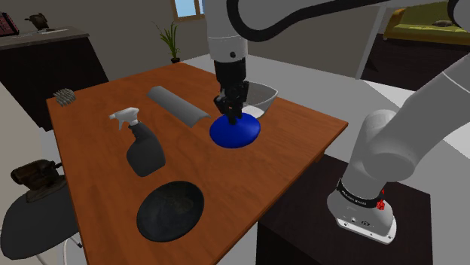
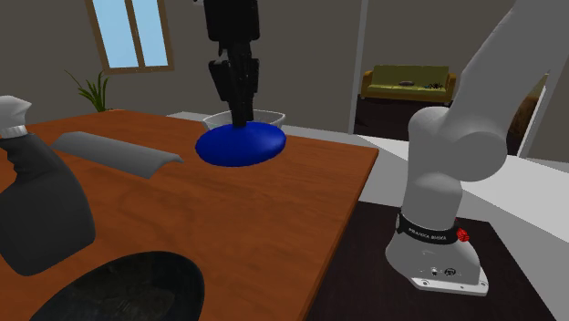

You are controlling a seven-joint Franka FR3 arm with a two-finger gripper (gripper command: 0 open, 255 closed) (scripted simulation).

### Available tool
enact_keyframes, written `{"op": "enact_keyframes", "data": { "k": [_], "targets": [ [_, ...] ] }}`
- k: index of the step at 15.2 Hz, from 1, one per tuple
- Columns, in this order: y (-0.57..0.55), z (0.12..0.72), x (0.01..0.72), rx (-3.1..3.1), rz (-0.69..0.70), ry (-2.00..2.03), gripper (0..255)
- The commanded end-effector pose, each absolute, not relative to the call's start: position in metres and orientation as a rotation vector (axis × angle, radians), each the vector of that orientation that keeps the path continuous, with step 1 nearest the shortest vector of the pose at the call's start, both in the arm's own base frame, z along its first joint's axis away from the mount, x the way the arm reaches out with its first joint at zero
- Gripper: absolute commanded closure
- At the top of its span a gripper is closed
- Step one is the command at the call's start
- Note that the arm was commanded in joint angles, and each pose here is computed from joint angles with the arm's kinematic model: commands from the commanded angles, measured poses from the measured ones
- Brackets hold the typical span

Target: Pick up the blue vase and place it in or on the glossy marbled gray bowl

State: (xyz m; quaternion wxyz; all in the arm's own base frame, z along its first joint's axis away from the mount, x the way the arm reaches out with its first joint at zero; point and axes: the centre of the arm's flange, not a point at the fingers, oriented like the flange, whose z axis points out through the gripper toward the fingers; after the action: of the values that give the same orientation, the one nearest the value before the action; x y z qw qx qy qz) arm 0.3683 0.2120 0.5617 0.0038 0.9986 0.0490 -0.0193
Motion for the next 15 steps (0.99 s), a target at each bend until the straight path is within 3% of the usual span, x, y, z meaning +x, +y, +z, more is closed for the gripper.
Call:
{"op": "enact_keyframes", "data": {
  "k": [1,15],
  "targets": [
    [0.236,0.567,0.369,3.130,-0.061,0.152,255],
    [0.419,0.595,0.379,3.130,-0.061,0.152,255]
  ]
}}
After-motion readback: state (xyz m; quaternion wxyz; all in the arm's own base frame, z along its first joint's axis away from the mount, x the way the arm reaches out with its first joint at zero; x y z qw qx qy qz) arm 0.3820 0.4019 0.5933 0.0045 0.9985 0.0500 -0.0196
